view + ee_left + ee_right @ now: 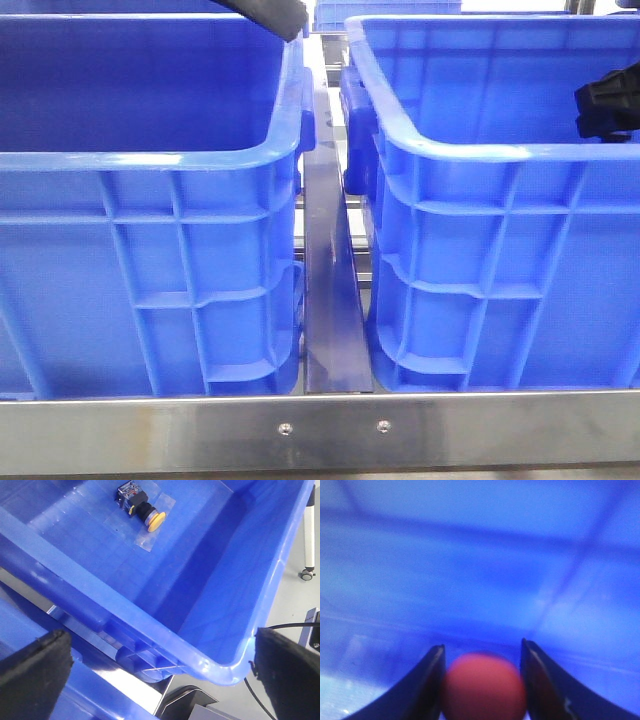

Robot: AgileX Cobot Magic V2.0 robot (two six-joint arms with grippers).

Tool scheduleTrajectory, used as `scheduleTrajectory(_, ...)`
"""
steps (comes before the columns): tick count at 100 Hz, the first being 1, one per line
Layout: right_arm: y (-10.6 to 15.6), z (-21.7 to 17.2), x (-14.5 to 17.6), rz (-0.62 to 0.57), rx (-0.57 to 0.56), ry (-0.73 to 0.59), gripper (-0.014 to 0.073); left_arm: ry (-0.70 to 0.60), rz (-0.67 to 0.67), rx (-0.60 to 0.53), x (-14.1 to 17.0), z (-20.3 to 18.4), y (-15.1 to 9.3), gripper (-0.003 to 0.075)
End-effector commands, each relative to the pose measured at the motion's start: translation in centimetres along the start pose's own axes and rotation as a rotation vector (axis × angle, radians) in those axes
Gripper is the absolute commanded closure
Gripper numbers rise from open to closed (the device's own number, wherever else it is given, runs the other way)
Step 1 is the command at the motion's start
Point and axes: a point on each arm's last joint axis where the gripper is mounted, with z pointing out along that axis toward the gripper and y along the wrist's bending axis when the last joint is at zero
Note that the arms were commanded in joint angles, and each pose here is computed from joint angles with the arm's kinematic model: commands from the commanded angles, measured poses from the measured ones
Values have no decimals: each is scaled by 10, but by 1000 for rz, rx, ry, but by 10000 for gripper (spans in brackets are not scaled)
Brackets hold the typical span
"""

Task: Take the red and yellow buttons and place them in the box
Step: 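Lower the red button into the other bin, open right gripper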

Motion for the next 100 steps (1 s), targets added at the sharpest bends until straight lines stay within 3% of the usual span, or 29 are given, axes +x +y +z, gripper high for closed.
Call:
scheduleTrajectory(1, -2, -15, -23, 16, -1, -88, 216, -106, 8, 11, -15, -19, -12, 30)
scheduleTrajectory(59, 3, -34, -20, 16, 1, -92, 216, -106, 8, 11, -15, -19, -12, 30)
scheduleTrajectory(100, 8, -73, -43, -5, 22, -193, 216, -110, 9, 7, -16, -19, -11, 46)
